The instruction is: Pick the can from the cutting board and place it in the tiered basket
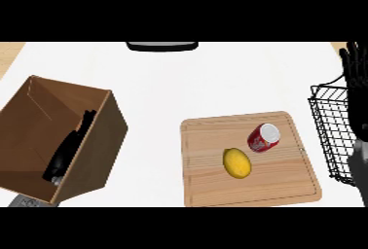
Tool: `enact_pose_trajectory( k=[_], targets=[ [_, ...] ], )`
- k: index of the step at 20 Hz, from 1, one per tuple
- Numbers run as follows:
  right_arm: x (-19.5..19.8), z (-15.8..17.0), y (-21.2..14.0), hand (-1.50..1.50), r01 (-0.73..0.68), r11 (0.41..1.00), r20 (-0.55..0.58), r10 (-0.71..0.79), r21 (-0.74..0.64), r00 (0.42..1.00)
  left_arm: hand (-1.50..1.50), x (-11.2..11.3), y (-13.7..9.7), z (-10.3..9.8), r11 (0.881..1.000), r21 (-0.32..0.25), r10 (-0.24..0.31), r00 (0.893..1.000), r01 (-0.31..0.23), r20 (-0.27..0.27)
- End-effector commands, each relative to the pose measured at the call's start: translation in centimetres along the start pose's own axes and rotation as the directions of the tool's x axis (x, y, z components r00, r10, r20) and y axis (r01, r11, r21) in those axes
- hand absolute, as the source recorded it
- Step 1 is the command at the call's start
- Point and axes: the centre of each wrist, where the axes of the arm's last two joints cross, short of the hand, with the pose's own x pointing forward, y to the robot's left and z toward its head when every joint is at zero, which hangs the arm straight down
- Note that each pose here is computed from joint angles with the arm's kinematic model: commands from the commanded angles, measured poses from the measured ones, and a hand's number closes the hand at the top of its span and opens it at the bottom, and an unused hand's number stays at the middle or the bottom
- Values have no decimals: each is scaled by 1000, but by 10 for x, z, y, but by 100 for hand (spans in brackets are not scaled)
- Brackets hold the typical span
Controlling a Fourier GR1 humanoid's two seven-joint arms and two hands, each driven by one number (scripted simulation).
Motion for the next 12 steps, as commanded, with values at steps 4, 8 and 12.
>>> enact_pose_trajectory(
  k=[4,8,12],
  targets=[
    [-68,74,37,150,488,852,-214,-521,-189,826,0,-15,25,9,985,96,146,988,-141,-49],
    [-69,85,54,150,724,614,26,-757,-313,653,0,-29,27,14,959,127,266,959,-253,-99],
    [-107,153,42,-150,262,876,-250,-382,-404,890,0,-47,53,25,955,135,280,954,-265,-105]
  ],
)
